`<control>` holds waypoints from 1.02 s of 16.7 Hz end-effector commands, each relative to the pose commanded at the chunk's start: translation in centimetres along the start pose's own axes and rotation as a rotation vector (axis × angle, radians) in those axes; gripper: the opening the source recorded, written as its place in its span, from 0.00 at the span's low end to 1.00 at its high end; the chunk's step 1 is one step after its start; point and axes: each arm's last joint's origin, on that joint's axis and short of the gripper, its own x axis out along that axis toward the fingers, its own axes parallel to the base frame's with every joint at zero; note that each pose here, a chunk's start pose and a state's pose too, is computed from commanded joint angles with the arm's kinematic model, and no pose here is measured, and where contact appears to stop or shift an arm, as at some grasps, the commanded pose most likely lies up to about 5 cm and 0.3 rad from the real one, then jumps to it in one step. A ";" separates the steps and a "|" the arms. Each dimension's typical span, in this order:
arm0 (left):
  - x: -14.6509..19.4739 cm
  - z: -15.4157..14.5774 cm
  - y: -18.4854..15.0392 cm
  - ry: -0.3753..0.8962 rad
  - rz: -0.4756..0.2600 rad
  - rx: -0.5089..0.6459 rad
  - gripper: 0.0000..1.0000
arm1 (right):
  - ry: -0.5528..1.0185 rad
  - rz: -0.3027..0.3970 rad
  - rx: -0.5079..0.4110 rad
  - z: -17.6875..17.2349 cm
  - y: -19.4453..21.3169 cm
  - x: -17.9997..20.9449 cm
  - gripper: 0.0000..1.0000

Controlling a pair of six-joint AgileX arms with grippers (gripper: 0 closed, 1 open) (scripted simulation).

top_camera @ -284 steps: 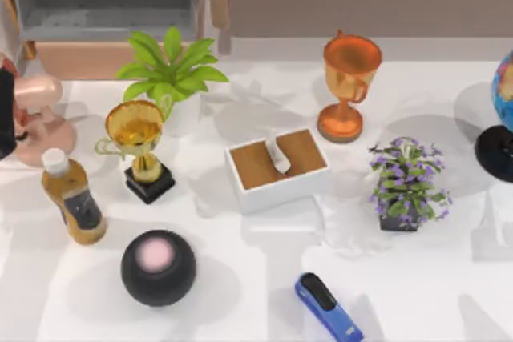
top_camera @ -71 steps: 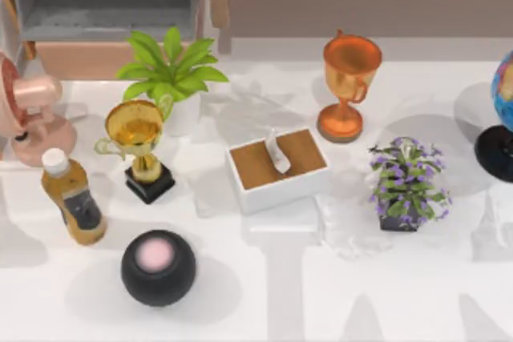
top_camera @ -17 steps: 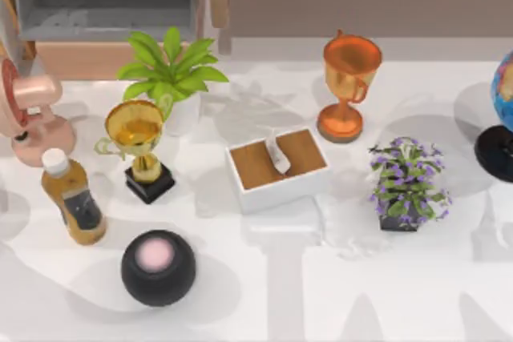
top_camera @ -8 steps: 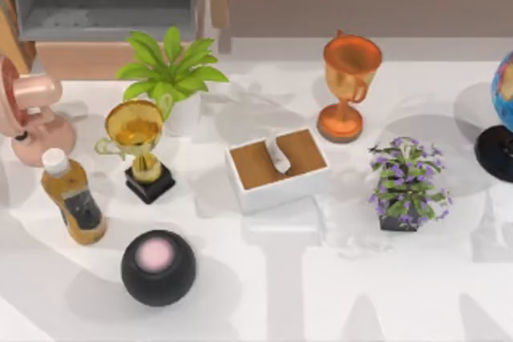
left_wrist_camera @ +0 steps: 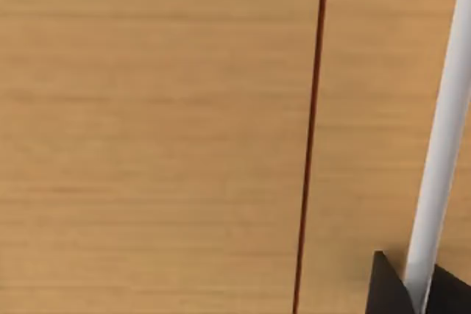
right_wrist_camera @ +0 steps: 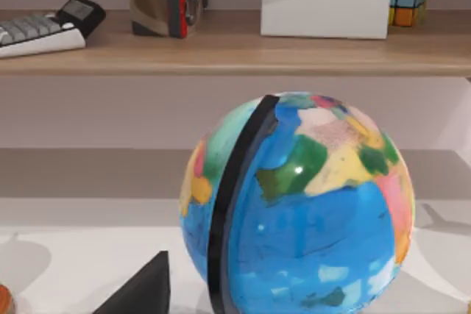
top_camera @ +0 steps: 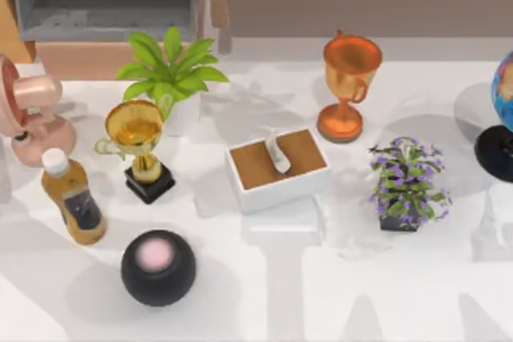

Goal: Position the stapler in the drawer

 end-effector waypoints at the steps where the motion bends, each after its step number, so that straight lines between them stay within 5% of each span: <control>1: 0.0 0.0 0.0 0.000 0.000 0.000 0.00 | 0.000 0.000 0.000 0.0 0.0 0.0 1.00; 14: 0.0 0.0 0.0 0.000 0.000 0.000 0.98 | 0.000 0.000 0.000 0.0 0.0 0.0 1.00; 17: 0.0 0.0 0.0 0.000 0.000 0.000 1.00 | 0.000 0.000 0.000 0.0 0.0 0.0 1.00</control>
